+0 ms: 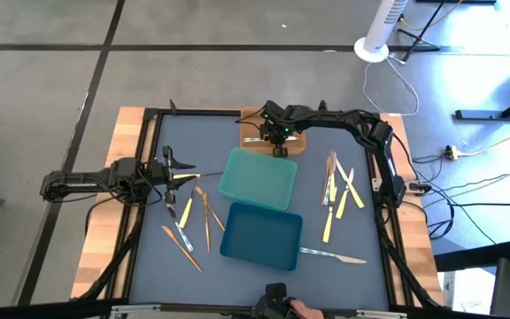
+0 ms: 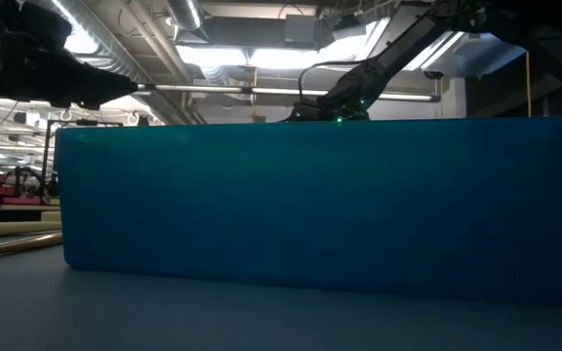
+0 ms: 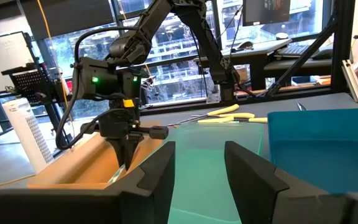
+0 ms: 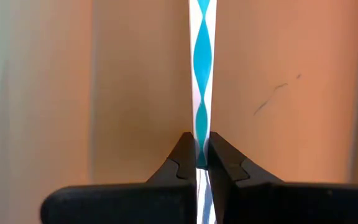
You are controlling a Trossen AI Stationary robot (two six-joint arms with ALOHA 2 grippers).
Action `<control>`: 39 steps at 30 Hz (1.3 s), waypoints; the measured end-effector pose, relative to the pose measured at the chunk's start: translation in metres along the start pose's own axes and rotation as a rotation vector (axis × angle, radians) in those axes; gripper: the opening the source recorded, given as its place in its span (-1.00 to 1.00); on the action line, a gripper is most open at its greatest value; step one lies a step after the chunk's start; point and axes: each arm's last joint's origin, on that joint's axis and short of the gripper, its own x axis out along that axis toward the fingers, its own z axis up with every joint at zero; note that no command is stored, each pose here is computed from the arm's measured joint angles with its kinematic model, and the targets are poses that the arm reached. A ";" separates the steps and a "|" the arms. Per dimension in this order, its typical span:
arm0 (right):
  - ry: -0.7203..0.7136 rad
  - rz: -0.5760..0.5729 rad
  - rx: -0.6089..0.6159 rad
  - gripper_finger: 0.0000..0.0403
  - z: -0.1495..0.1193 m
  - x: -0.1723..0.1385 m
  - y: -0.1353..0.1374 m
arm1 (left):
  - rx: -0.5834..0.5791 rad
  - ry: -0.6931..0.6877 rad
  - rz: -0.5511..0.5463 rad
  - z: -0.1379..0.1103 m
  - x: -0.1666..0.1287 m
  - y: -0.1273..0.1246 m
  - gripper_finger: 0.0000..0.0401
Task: Sort silverware by color (type)
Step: Put the white and blue knife into the orange bin
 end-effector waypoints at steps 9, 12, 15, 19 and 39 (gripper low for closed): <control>-0.025 -0.019 -0.001 -0.63 0.002 0.000 -0.002 | 0.000 0.000 0.000 0.000 0.000 0.000 -0.34; -0.041 -0.029 -0.002 -0.48 0.004 0.000 -0.003 | 0.000 0.000 0.000 0.000 0.000 0.000 -0.34; -0.044 -0.031 -0.002 -0.38 0.004 0.000 -0.003 | 0.000 0.000 0.000 0.000 0.000 0.000 -0.34; -0.043 -0.031 -0.002 -0.31 0.004 0.000 -0.003 | 0.000 0.000 0.000 0.000 0.000 0.000 -0.34; 0.140 -0.148 0.062 -0.29 0.036 -0.080 -0.029 | 0.000 0.000 0.000 0.000 0.000 0.000 -0.34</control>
